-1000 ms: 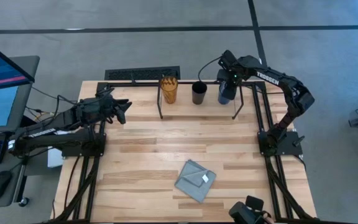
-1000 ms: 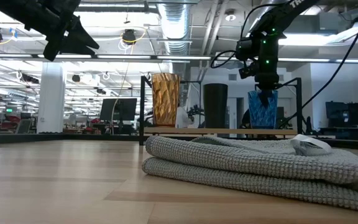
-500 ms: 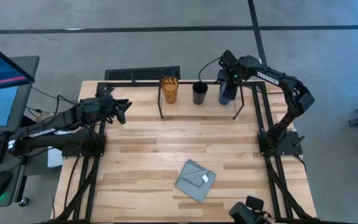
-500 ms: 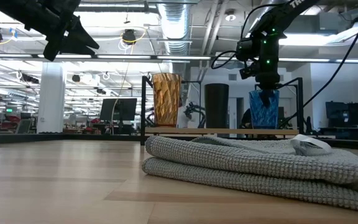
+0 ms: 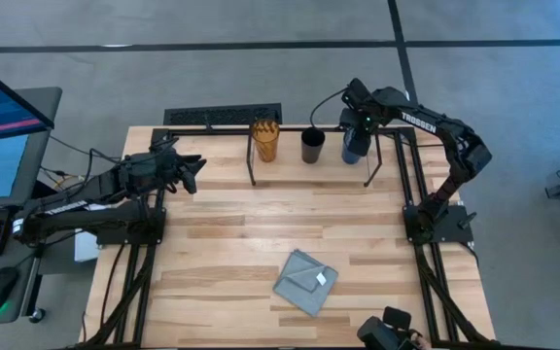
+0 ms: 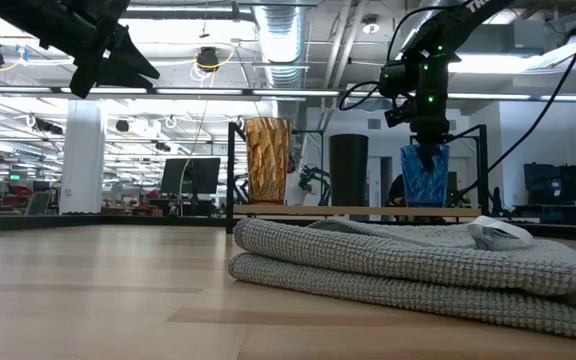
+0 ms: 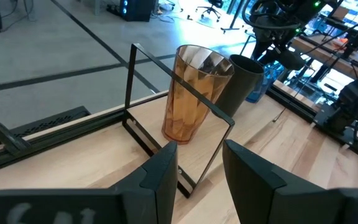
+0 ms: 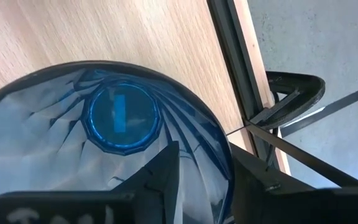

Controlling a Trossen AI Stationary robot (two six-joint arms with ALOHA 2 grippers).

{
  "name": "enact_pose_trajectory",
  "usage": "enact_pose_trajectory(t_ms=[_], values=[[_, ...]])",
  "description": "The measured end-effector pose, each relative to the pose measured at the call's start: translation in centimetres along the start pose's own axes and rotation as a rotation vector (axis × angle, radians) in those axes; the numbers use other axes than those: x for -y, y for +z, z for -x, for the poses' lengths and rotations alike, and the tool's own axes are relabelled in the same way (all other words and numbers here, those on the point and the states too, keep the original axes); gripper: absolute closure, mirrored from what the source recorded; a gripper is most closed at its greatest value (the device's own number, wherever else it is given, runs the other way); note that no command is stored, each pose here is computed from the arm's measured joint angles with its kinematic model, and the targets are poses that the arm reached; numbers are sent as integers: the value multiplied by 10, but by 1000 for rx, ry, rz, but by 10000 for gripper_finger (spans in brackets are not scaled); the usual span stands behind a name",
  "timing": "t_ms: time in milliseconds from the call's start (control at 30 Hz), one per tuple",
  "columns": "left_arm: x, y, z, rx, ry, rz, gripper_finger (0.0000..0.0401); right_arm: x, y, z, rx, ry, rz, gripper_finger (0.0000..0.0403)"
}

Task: Stack small to large cups/mugs on shelf
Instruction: Put the blue cup on the shelf

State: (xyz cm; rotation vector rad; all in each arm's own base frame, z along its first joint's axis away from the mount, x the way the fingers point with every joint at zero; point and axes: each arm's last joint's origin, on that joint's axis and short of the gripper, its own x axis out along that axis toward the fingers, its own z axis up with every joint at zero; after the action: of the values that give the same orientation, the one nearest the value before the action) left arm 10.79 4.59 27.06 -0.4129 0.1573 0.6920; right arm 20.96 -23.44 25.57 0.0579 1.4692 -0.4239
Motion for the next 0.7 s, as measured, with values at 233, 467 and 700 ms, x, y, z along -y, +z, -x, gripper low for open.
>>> enact_pose_trajectory(t_ms=[233, 467, 700], values=[[0, 0, 0, 0, 0, -2, 282, -3, 2, 0, 4, 1, 10, 234], [-1, -1, 0, -12, 6, -6, 282, -4, 1, 0, -5, 6, 14, 210], [-1, -1, 0, -14, 7, -8, 282, -5, 2, 1, -4, 7, 19, 204]])
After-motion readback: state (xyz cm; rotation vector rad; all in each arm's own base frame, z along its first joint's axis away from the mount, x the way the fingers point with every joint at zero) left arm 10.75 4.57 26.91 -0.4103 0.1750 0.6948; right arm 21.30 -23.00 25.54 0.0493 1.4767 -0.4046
